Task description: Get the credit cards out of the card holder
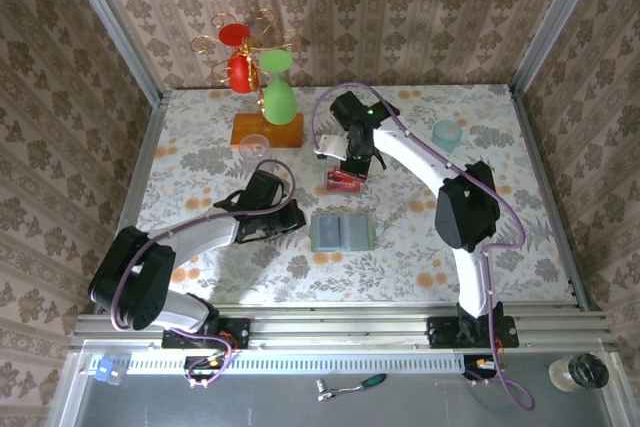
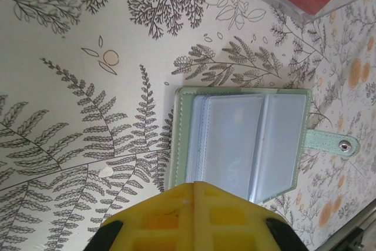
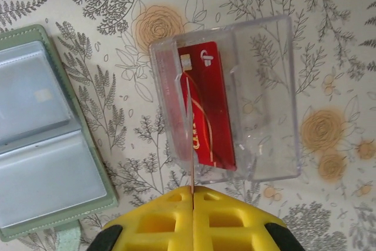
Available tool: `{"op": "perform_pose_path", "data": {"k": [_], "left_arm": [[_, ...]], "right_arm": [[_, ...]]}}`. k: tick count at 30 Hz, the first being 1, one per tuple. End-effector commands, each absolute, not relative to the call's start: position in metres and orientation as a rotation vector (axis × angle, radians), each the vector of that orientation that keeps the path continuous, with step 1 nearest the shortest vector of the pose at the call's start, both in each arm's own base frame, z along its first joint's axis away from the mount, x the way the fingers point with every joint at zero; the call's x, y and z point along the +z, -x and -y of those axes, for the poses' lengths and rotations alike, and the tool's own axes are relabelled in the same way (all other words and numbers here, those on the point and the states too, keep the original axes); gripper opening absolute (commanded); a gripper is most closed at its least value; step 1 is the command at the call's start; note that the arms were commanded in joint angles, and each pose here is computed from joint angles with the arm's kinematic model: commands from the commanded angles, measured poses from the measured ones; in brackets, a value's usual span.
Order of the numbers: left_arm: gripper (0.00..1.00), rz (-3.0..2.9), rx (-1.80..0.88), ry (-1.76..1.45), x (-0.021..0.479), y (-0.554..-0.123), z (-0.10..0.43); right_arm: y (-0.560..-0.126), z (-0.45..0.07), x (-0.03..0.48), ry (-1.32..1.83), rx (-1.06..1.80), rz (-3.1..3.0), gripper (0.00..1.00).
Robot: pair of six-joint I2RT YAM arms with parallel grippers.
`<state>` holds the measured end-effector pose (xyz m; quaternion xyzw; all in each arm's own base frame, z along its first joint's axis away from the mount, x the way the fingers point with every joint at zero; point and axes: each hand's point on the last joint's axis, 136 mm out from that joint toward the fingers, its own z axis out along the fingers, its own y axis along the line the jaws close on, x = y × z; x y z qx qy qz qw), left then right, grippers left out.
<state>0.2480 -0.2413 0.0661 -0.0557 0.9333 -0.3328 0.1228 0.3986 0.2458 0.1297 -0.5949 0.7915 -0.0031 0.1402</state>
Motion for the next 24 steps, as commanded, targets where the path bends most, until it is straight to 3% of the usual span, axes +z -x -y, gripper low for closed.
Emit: {"op": "perform_pose_path", "data": {"k": [1, 15, 20, 24], "left_arm": [[0.05, -2.718, -0.959, 0.171, 0.067, -0.248, 0.235], [0.06, -2.719, -0.959, 0.196, 0.066, -0.254, 0.228], [0.06, -2.727, -0.969, 0.197, 0.062, -0.254, 0.229], [0.06, -2.733, -0.995, 0.192, 0.059, -0.256, 0.234]], "right_arm": [[-0.397, -0.247, 0.125, 1.813, -0.009, -2.283, 0.0], [-0.415, -0.254, 0.099, 1.855, -0.003, -2.288, 0.0], [-0.419, -0.248, 0.098, 1.83, -0.039, -2.309, 0.12], [-0.42, -0.246, 0.108, 1.797, -0.057, -2.307, 0.13]]}}
